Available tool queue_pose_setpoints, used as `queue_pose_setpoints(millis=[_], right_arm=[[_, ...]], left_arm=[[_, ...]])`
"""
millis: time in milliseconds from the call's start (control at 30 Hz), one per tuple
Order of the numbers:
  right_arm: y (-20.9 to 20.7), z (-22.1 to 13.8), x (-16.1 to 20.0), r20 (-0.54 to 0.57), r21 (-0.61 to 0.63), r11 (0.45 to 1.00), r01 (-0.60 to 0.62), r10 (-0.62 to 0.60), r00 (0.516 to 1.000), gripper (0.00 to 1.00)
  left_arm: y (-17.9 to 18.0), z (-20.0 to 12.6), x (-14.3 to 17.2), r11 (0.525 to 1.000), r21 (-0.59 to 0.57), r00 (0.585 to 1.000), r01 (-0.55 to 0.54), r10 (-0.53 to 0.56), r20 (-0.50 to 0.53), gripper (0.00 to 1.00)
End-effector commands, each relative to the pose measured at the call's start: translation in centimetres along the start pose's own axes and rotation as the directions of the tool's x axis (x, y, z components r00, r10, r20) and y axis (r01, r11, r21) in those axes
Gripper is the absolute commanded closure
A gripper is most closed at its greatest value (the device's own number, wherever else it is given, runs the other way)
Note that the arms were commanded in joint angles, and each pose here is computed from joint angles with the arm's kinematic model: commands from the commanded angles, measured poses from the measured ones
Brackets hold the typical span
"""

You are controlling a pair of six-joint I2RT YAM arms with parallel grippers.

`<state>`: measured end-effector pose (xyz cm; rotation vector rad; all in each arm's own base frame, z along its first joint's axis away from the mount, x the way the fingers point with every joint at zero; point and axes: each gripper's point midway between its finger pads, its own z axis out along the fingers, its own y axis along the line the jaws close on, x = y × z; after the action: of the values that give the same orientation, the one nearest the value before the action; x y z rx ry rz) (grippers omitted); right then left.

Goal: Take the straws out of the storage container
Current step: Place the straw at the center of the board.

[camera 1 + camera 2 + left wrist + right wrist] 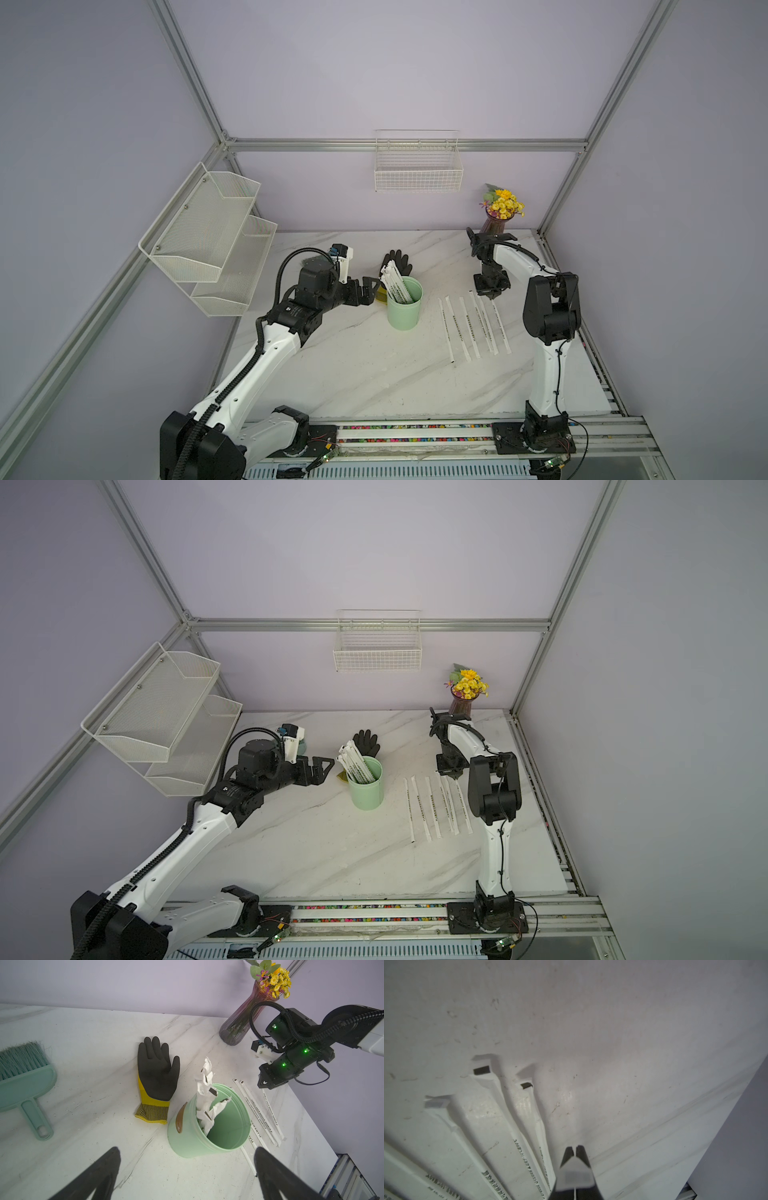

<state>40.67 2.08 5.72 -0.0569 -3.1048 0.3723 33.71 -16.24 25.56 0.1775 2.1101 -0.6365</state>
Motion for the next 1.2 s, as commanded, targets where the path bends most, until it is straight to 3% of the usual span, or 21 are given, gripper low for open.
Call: queue_pose_setpoints(millis=[0,800,967,1167], right_arm=[[0.0,0.5,-0.4,-0.011,-0.013,1.000,-0.007,0.007,1.000,0.93],[-0.3,1.9,-1.4,-0.028,-0.029,0.999,-0.026,0.025,0.999,0.77],[-0.3,-1.2,-1.4,0.059,-0.090,0.994,-0.059,0.065,0.996,0.76],[1.9,-9.2,-1.3,0.305,-0.301,0.953,-0.021,0.117,0.945,0.76]], left_arm=[[-0.1,0.2,-0.2,1.000,0.006,1.000,-0.023,0.023,0.020,0.01],[-0.1,0.2,-0.2,1.000,0.007,1.000,-0.019,0.019,0.013,0.01],[-0.2,0.0,-0.3,1.000,0.007,1.000,-0.017,0.017,0.019,0.01],[-0.3,-0.4,-0.6,1.000,0.004,0.999,-0.017,0.017,0.036,0.01]])
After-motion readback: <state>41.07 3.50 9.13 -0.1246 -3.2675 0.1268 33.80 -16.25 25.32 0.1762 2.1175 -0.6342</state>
